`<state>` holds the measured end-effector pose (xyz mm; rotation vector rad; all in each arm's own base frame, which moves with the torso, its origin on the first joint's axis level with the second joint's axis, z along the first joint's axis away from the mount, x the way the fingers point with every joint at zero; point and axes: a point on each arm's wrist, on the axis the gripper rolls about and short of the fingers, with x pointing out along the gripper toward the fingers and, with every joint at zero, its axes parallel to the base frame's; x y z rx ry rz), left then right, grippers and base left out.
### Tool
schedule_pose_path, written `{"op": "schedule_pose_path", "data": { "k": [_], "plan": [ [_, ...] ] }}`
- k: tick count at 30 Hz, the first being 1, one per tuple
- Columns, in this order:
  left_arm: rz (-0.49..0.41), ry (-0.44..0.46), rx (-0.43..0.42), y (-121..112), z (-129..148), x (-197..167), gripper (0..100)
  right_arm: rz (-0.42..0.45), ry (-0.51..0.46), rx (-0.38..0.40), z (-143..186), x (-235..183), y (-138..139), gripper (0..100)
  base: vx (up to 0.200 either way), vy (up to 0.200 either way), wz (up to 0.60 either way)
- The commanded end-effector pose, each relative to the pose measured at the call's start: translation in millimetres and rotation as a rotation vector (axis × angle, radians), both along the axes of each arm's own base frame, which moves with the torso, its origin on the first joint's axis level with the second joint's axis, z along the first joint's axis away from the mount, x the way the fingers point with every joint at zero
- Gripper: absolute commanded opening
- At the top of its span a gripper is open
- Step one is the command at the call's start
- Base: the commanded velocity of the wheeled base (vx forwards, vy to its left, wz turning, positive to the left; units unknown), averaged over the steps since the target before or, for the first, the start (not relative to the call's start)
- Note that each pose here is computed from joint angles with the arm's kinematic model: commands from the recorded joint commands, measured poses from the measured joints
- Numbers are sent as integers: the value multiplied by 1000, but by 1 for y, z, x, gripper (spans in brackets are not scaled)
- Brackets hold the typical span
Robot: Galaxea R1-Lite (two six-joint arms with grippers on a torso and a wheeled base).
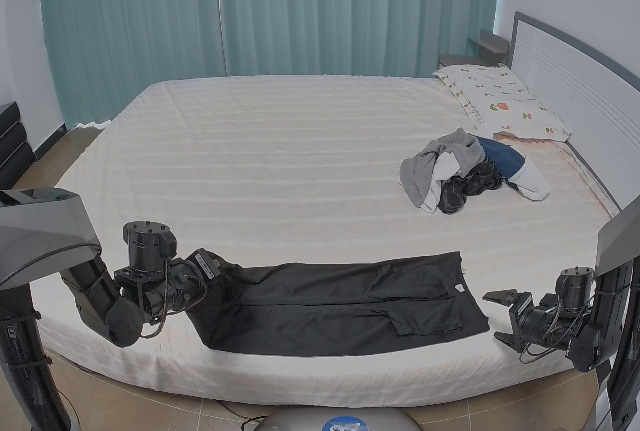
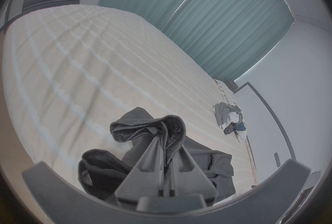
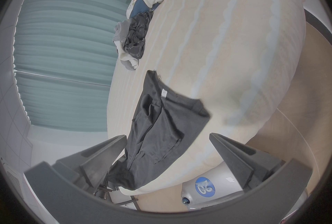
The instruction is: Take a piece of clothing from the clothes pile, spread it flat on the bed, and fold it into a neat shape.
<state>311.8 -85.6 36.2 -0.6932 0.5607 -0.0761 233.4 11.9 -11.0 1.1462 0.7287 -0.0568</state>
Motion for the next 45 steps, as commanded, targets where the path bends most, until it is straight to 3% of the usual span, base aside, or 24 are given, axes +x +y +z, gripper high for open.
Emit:
{"op": "schedule_pose_path", "data": {
  "k": [1,6,11,22,28,36,40,45],
  "plan": [
    [-23,-39,-7,-9,15,-1,0,2,-6,0,0,0,1,100,0,-200,0],
    [-56,0,2,-23,31,3,0,3,-4,-2,-1,0,1,100,0,-200,0],
    [-87,28,27,-57,40,10,0,11,-3,-13,-1,0,1,100,0,-200,0],
    [-173,122,82,-105,22,18,0,37,5,-40,-5,-2,4,100,0,-200,0],
    [-182,131,112,-128,12,26,0,38,5,-40,-5,-2,5,100,0,-200,0],
    [-229,142,116,-157,-3,24,0,47,12,-46,-6,-3,6,100,0,0,0],
    [-228,141,67,-172,-3,24,0,58,11,-60,-7,-4,6,100,0,0,0],
    [-190,114,77,-179,-5,29,0,59,10,-61,-7,-4,6,100,0,0,0]
  ]
}}
